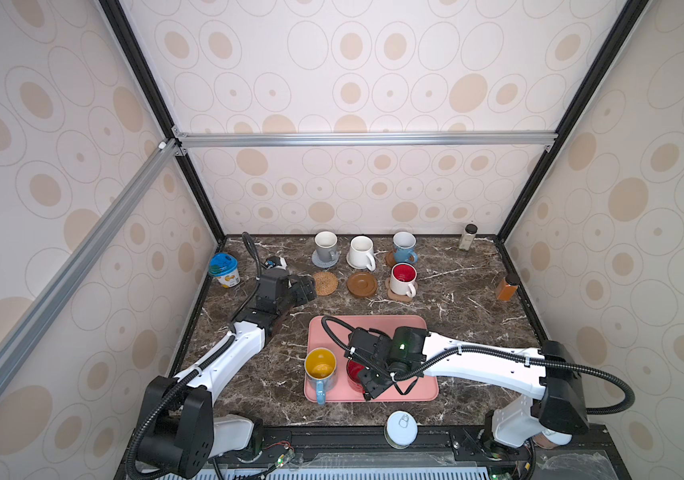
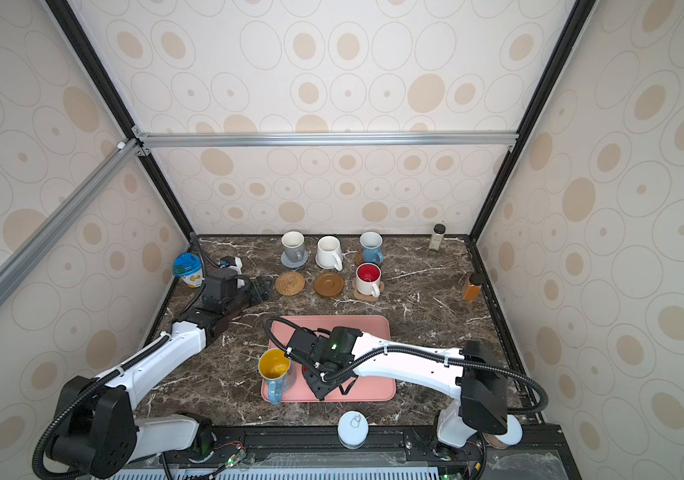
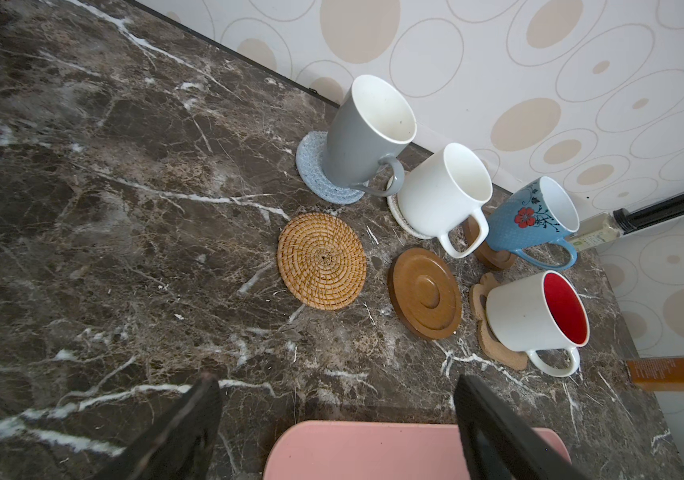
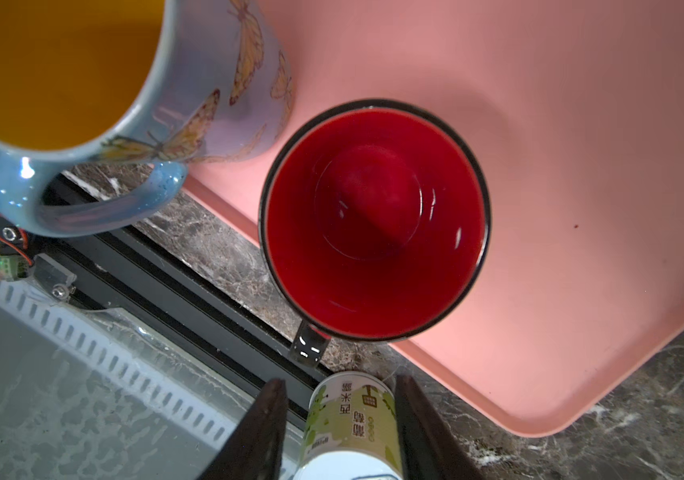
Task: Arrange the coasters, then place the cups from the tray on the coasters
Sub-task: 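Lower right gripper into the red mug and grip its rim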
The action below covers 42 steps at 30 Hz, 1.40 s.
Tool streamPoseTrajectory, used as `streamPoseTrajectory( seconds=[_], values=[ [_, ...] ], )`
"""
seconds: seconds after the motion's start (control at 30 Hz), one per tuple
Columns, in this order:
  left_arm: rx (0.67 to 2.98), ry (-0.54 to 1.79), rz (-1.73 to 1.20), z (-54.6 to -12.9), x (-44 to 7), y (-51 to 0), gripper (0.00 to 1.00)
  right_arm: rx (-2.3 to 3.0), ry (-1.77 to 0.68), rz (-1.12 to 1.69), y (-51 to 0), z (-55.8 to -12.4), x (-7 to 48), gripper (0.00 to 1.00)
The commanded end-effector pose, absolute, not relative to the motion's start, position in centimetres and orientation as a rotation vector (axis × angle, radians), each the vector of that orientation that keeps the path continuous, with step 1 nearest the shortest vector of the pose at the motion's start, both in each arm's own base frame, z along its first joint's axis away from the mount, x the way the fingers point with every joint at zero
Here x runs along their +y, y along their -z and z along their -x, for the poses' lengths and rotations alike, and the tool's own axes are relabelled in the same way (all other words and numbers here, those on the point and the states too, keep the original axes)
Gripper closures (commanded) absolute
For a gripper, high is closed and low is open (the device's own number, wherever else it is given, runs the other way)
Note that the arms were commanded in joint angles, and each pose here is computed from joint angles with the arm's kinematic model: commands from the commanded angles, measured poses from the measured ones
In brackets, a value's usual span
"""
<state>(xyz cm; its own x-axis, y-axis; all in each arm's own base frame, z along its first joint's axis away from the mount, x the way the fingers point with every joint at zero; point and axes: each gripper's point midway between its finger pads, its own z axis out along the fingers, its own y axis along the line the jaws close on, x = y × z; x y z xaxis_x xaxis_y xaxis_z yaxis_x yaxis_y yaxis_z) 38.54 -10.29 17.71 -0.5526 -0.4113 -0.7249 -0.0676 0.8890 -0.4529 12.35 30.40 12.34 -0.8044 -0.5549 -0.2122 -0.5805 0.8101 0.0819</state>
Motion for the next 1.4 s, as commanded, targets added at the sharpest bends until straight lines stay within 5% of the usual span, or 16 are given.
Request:
streamPoseTrajectory(
  seconds=[0.0,1.37],
  values=[
    [2.093,0.487,0.357,-38.5,-10.0,-18.9,0.11,2.825,-0.179,0.929,-12.3,-11.9,30.3,0.54],
    [2.113,0.506,0.397,-37.0,-9.7,-18.1,0.11,2.932,-0.101,0.742,-7.6,-11.2,29.8,0.54]
  ],
)
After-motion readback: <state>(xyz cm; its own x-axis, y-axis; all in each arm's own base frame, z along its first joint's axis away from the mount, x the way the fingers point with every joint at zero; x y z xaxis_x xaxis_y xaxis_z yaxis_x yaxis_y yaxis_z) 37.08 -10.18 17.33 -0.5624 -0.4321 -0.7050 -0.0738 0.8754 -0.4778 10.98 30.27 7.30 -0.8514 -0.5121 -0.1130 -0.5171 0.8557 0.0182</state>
